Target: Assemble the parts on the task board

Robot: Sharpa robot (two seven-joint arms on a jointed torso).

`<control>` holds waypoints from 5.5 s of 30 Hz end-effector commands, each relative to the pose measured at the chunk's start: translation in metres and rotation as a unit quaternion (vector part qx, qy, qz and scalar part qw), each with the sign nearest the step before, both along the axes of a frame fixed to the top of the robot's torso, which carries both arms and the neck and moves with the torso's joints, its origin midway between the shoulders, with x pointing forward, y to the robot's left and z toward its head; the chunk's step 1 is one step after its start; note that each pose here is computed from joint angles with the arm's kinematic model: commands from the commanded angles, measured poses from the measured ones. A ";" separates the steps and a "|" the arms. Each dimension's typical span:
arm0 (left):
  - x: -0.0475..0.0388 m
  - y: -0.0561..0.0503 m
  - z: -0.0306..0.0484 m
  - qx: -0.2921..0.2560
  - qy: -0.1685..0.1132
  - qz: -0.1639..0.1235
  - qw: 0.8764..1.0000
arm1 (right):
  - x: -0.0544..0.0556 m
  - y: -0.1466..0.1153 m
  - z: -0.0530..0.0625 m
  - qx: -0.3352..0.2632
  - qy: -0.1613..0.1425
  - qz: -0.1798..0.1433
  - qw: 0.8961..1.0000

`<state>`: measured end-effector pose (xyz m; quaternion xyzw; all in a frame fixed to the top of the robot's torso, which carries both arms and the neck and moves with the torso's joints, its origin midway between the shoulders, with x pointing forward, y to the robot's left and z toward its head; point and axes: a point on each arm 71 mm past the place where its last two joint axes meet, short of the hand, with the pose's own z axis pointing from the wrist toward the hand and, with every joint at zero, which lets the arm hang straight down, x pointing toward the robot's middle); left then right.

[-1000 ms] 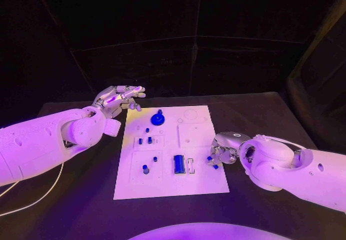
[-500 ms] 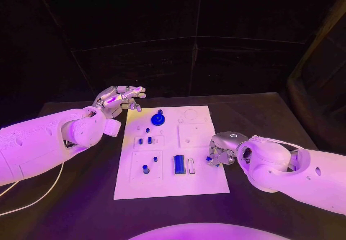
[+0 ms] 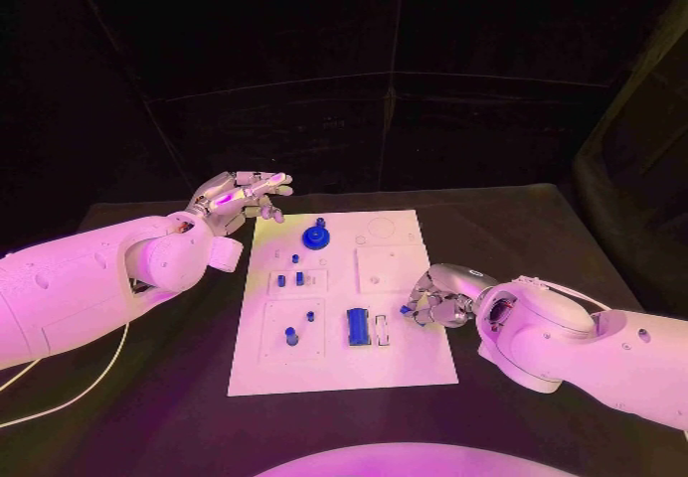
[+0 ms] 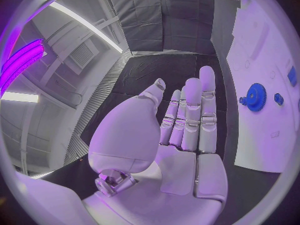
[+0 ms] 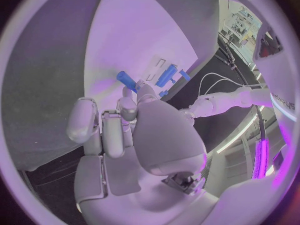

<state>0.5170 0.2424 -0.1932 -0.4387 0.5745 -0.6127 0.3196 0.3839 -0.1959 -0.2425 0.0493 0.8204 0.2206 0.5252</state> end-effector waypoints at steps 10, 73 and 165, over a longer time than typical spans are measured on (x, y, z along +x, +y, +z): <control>-0.0006 -0.002 0.0011 -0.002 -0.003 -0.008 1.000 | -0.003 0.010 -0.005 0.063 0.067 -0.016 0.996; -0.0010 -0.002 0.0001 0.000 0.005 -0.013 1.000 | 0.003 0.035 -0.011 0.010 0.069 -0.014 0.997; -0.0553 -0.050 -0.0310 0.074 -0.040 0.206 0.975 | 0.078 0.003 0.018 0.542 -0.056 -0.227 0.807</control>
